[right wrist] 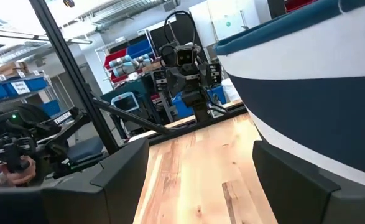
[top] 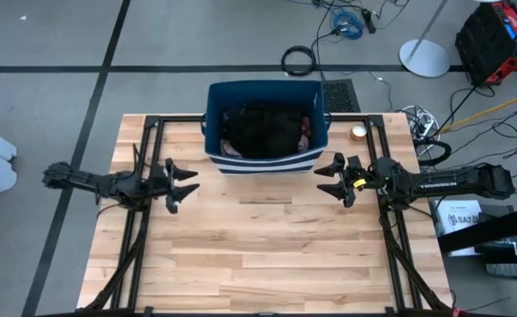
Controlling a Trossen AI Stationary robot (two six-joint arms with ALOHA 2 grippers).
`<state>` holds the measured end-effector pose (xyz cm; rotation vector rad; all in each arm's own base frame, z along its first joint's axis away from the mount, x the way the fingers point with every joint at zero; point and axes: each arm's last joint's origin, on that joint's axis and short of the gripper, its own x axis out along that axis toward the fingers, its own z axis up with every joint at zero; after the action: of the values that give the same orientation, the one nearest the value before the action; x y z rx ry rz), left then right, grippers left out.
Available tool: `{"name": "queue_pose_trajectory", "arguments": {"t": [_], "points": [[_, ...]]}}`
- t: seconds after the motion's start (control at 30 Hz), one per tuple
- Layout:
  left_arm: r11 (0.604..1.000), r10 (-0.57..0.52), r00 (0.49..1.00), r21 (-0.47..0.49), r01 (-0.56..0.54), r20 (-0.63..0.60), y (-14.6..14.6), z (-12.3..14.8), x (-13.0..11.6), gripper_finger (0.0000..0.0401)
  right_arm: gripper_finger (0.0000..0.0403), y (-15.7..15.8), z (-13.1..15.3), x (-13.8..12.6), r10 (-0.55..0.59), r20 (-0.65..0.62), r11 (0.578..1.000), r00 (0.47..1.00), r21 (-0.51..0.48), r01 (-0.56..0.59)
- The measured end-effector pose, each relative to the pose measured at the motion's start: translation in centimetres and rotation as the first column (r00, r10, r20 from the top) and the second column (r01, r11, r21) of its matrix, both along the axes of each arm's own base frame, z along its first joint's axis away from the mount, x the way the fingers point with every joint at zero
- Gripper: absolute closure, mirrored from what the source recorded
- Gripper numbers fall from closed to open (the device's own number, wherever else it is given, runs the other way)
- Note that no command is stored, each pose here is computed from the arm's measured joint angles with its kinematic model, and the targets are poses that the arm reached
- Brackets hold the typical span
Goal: Sort clothes
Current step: Return to Home Position
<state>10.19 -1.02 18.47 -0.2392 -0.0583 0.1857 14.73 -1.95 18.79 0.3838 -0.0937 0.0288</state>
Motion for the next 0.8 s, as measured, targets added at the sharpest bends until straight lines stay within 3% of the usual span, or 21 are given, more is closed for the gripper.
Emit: {"name": "queue_pose_trajectory", "arguments": {"t": [0.33, 0.5, 0.67, 0.8], "points": [[1.000, 0.000, 1.000, 0.012, 0.000, -0.029, 0.1, -1.7, -0.2, 0.0173, 0.0126, 0.0, -0.1, 0.0, -0.002, -0.006, 1.000, 1.000, -0.024, 0.002], [0.996, -0.011, 0.998, 0.088, 0.016, -0.055, 0.0, -1.8, -0.2, 0.0173, 0.0126, 0.0, -0.7, 0.0, -0.009, -0.075, 0.997, 0.997, -0.075, 0.003], [0.993, 0.011, 0.998, 0.121, -0.003, -0.067, 0.1, -1.9, -0.2, 0.0173, 0.0126, -0.1, -1.5, 0.0, -0.022, -0.157, 1.000, 0.987, -0.023, 0.019], [0.972, 0.027, 0.996, 0.234, -0.006, -0.087, 0.1, -1.9, -0.2, 0.0173, 0.0126, -0.1, -2.2, 0.0, -0.022, -0.219, 1.000, 0.976, -0.025, 0.017]]}}
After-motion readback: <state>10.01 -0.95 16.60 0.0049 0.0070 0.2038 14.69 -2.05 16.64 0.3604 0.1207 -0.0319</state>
